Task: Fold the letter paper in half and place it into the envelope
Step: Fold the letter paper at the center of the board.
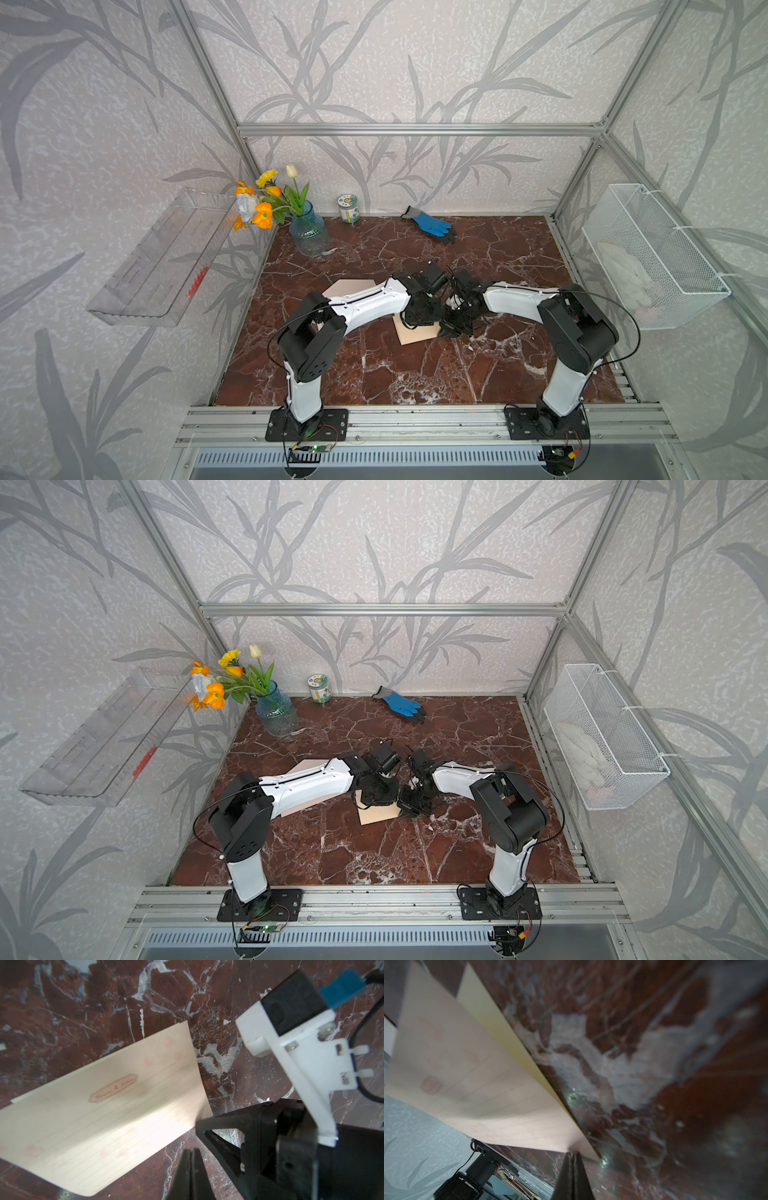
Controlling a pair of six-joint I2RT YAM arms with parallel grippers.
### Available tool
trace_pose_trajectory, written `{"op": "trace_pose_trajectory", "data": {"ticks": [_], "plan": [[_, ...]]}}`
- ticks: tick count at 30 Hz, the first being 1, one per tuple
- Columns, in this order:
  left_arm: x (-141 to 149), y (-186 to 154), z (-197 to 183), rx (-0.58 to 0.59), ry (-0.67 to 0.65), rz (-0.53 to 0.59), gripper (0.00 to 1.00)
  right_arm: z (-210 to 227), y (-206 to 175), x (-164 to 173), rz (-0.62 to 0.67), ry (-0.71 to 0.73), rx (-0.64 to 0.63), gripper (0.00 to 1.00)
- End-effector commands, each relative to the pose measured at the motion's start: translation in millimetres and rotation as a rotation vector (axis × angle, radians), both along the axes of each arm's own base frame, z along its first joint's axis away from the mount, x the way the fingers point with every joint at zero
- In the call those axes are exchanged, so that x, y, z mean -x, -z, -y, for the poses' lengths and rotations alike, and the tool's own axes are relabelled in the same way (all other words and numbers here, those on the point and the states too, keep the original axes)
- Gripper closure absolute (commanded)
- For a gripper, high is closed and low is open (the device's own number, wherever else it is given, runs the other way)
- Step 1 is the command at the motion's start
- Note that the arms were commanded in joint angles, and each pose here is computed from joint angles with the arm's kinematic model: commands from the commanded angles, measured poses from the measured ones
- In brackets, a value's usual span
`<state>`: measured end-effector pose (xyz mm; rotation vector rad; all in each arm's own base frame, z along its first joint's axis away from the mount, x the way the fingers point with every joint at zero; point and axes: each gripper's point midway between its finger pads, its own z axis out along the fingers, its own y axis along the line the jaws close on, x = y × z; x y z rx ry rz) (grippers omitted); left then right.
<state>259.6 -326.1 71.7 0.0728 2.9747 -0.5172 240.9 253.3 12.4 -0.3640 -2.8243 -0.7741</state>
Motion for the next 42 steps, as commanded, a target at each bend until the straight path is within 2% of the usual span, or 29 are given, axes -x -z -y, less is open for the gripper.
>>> {"op": "trace_pose_trajectory", "data": {"ticks": [1, 9, 27, 42], "plan": [[13, 10, -11, -0.035, -0.024, -0.044, 1.0, 26, 30, -5, 0.017, 0.063, 0.165, 1.0], [26, 33, -26, -0.085, -0.04, -0.074, 1.0, 27, 31, -7, 0.015, 0.082, 0.172, 1.0], [31, 64, -38, -0.15, -0.008, -0.091, 1.0, 25, 30, -4, -0.013, 0.089, 0.164, 1.0], [33, 69, -63, -0.205, -0.04, -0.1, 1.0, 27, 28, -3, -0.018, 0.094, 0.177, 1.0]]}}
